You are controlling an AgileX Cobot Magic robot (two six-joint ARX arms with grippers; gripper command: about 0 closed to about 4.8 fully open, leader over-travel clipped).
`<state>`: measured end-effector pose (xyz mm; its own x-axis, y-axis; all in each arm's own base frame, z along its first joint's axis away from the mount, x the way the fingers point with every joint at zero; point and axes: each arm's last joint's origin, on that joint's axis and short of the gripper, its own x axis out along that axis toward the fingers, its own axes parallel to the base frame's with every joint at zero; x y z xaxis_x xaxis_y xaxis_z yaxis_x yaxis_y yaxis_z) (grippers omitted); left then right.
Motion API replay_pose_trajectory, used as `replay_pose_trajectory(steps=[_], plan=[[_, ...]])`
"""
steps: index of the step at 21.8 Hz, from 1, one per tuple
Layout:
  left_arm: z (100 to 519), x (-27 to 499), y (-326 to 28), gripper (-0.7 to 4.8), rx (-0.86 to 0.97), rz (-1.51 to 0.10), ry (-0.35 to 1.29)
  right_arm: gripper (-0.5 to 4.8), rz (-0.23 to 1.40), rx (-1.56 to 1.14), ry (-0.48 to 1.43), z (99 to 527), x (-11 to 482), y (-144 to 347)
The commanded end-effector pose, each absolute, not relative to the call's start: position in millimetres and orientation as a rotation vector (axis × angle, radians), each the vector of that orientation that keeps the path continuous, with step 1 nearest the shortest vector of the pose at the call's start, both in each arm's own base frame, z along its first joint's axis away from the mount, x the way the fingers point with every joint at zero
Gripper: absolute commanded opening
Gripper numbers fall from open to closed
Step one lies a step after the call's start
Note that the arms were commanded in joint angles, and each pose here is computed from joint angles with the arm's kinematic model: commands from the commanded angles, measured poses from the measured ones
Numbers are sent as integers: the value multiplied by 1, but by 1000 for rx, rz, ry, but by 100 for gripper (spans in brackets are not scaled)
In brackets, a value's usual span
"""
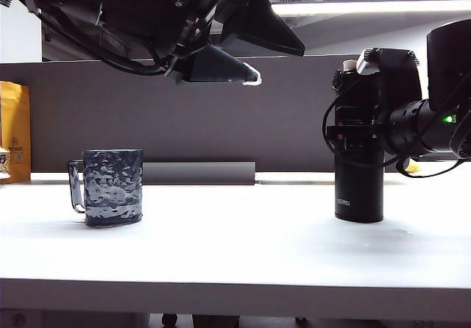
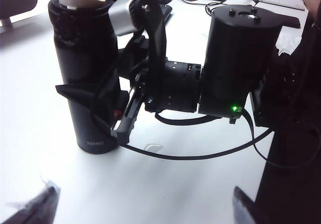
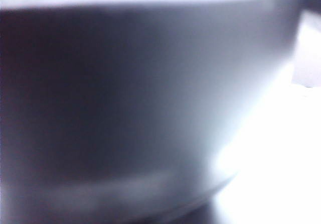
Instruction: Pick up the black thermos, pour some water into the cup, then place the black thermos back on the table.
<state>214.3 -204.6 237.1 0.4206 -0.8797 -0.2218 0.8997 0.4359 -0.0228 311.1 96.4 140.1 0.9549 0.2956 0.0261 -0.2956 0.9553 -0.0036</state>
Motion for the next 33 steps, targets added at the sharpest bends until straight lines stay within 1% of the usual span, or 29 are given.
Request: replay_pose_trajectory(steps=[1, 3, 4, 8, 10, 11, 12, 13, 14, 15, 16, 18, 20, 22, 24, 27, 30, 33], plan=[[239, 214, -205, 479, 103, -1119, 201, 202, 304, -6, 26, 135, 311, 97], [240, 214, -205, 479, 102, -1119, 200, 471, 304, -2, 16, 136, 311, 97], [240, 214, -205, 479, 94, -1117, 203, 479, 296, -1, 10, 138, 311, 97], [249, 212, -203, 479, 72, -1106, 160, 479, 298, -2, 13, 150, 299, 93], [263, 205, -196, 479, 67, -1097, 129, 479, 299, -19, 124, 158, 281, 87], [277, 195, -187, 479, 64, -1079, 101, 301, 320, -35, 242, 169, 264, 83], [288, 187, -179, 390, 61, -1080, 88, -13, 380, -36, 308, 183, 251, 82], [298, 176, -169, 77, 61, -1079, 86, -11, 416, -30, 315, 199, 237, 78], [307, 165, -160, 7, 63, -1060, 79, -8, 442, -23, 279, 218, 222, 75], [312, 159, -153, -6, 66, -1045, 80, -8, 451, -16, 255, 227, 215, 73], [317, 148, -143, -6, 68, -1029, 94, -8, 473, 10, 207, 244, 199, 68], [322, 126, -123, -6, 32, -1013, 161, -8, 483, 14, 189, 261, 169, 59], [322, 111, -110, -6, 26, -1011, 193, -8, 482, 14, 187, 267, 150, 53], [318, 101, -101, -6, 25, -1011, 185, -8, 483, 15, 176, 268, 136, 49], [309, 93, -93, -6, 20, -1000, 158, -8, 482, 16, 164, 262, 125, 45], [289, 86, -84, -6, 24, -915, 143, -8, 456, 63, 168, 244, 115, 41], [264, 82, -80, -6, 4, -906, 150, -8, 419, 64, 114, 226, 109, 38], [239, 84, -82, -6, -14, -907, 120, -8, 414, 69, 71, 210, 105, 37]])
